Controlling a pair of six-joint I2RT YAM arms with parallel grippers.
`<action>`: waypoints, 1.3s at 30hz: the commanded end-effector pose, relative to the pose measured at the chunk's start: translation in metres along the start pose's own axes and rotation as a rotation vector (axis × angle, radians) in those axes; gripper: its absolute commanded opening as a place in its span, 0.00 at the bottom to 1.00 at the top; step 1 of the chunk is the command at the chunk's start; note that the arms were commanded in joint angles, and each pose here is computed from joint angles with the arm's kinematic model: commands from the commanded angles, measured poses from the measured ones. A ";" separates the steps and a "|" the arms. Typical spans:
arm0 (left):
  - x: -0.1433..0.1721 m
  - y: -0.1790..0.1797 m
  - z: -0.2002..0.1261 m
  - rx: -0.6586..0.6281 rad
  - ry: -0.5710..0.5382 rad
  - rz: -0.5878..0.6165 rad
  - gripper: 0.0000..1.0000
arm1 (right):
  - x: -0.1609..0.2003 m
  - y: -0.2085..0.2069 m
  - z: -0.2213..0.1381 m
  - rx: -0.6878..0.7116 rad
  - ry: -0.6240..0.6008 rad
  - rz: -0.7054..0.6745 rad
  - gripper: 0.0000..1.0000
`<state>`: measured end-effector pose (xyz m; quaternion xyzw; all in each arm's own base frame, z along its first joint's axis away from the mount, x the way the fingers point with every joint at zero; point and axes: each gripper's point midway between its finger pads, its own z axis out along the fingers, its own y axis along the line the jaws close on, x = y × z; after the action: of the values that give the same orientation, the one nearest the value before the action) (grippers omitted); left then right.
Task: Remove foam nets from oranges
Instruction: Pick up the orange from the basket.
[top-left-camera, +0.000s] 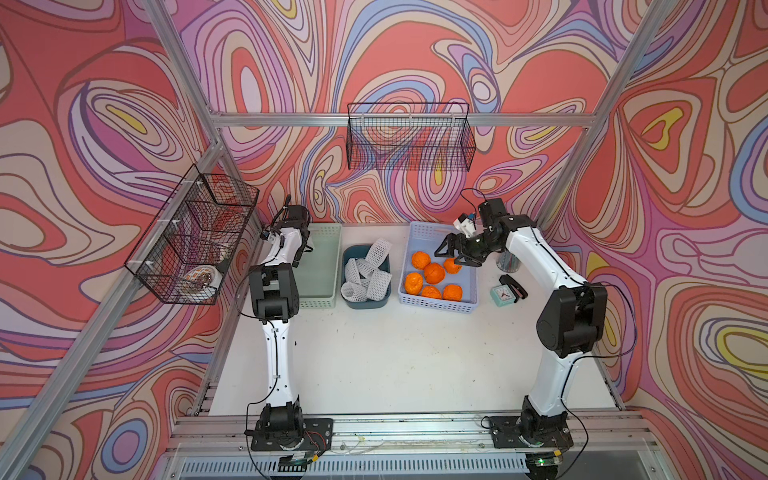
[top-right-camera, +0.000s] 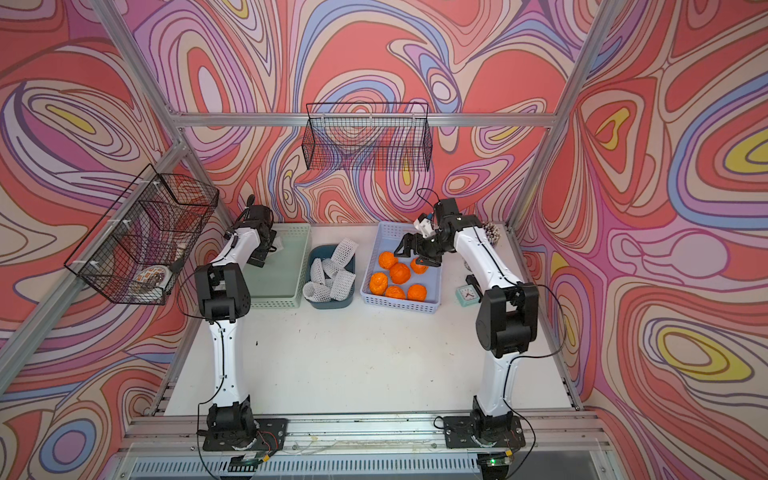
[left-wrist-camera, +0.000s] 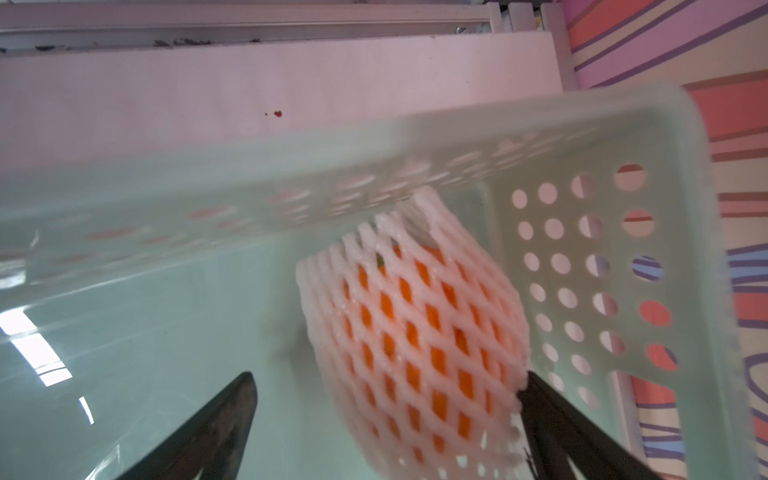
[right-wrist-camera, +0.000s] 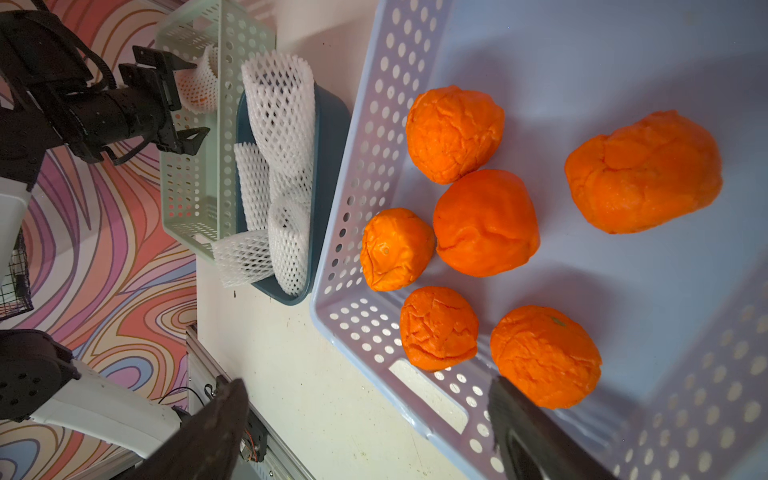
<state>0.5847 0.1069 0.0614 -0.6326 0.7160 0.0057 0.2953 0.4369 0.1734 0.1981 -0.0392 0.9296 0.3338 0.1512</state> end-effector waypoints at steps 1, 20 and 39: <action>-0.004 0.009 0.012 -0.034 -0.007 -0.026 1.00 | 0.004 -0.005 0.007 0.000 0.021 0.014 0.92; -0.005 -0.019 0.013 0.158 0.030 -0.013 0.68 | -0.001 -0.001 0.008 -0.026 0.006 0.027 0.98; 0.007 -0.027 -0.047 0.221 0.137 0.084 0.61 | -0.004 0.004 0.005 -0.033 -0.001 0.003 0.98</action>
<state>0.5996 0.0881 0.0865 -0.5799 0.7430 -0.1000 0.3188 0.4389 0.1769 0.1927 -0.0295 0.9269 0.3458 0.1429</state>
